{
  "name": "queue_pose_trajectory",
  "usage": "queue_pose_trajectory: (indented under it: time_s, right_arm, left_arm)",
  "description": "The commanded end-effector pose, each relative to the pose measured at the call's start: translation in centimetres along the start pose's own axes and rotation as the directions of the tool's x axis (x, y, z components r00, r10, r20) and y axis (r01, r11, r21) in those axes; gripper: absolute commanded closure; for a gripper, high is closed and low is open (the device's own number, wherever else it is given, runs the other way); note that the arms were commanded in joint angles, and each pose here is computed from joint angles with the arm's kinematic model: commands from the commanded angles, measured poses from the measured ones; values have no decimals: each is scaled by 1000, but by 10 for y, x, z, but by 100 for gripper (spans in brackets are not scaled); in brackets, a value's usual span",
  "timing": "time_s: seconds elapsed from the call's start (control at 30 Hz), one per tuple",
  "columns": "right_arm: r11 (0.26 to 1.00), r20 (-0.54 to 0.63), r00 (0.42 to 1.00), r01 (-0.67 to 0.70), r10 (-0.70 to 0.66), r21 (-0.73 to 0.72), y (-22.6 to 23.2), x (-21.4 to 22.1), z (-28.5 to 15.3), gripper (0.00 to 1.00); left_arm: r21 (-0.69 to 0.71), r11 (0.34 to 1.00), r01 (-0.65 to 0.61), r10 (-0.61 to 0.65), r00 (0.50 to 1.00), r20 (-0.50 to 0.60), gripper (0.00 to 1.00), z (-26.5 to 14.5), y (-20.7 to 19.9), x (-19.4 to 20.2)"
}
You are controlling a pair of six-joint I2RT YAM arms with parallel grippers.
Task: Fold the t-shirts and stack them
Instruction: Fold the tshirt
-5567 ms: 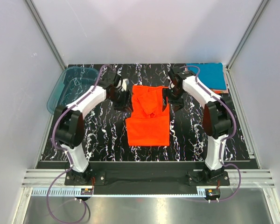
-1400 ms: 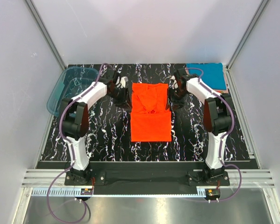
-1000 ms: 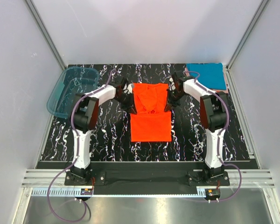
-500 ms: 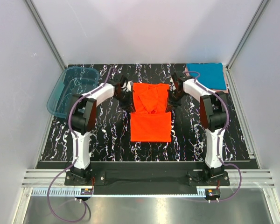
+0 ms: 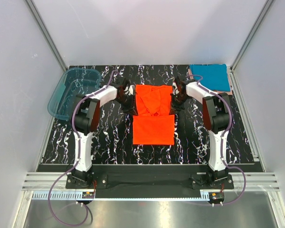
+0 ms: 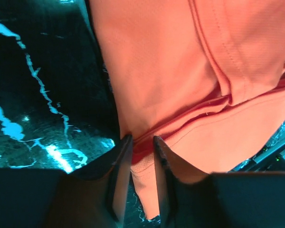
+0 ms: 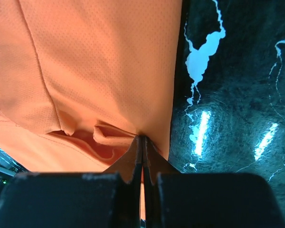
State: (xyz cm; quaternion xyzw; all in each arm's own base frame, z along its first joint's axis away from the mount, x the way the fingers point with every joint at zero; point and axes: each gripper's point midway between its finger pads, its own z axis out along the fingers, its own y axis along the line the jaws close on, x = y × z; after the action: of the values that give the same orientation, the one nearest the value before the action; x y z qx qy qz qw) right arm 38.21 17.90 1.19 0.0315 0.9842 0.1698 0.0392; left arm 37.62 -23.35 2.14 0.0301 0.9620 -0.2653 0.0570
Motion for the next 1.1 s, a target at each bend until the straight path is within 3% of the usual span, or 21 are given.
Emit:
queue_pose_trajectory:
  time_s: [0.0, 0.17, 0.3, 0.33, 0.47, 0.53, 0.63, 0.73, 0.87, 0.93, 1.07]
  right_arm:
    - [997, 43, 998, 48, -51, 65, -10, -9, -3, 99]
    - [994, 103, 992, 67, -77, 91, -1, -20, -43, 90]
    - [987, 171, 982, 51, -77, 151, -2, -12, -93, 53]
    - [983, 138, 988, 40, -66, 180, -10, 2, -95, 47]
    - [980, 86, 996, 13, -31, 200, -22, 47, -105, 33]
    - [986, 64, 998, 18, -28, 165, -19, 75, -105, 25]
    - [996, 29, 998, 54, -56, 69, 4, 112, -97, 22]
    - [1000, 4, 1000, 20, -20, 7, 13, 139, -81, 22]
    - [997, 42, 997, -62, 64, -35, 11, 151, -67, 27]
    - [997, 70, 996, -54, 58, -51, 8, 153, -64, 30]
    - [998, 110, 992, 67, -67, -1, 8, 153, -72, 28]
  left_arm:
    - [-107, 993, -50, 55, 997, 46, 64, -5, 18, -9]
    - [-122, 988, -92, 112, 979, 172, 51, -67, -12, -26]
    - [-194, 974, -114, 161, 956, 244, 45, -108, -16, -16]
    - [-208, 970, -124, 175, 954, 244, 43, -114, -14, -10]
    - [-205, 971, -120, 156, 973, 172, 43, -112, 1, 45]
    - [-164, 976, -143, 170, 971, 165, 43, -112, -11, 69]
    - [-115, 978, -176, 188, 976, 106, 43, -91, -27, 115]
    - [-69, 990, -120, 124, 990, 62, 44, -69, -36, 148]
    - [-121, 991, -64, 80, 988, 132, 43, -64, -28, 154]
    - [-155, 978, -139, 165, 972, 170, 43, -68, -31, 153]
    - [-231, 907, -354, 405, 883, 236, 39, -77, -42, 150]
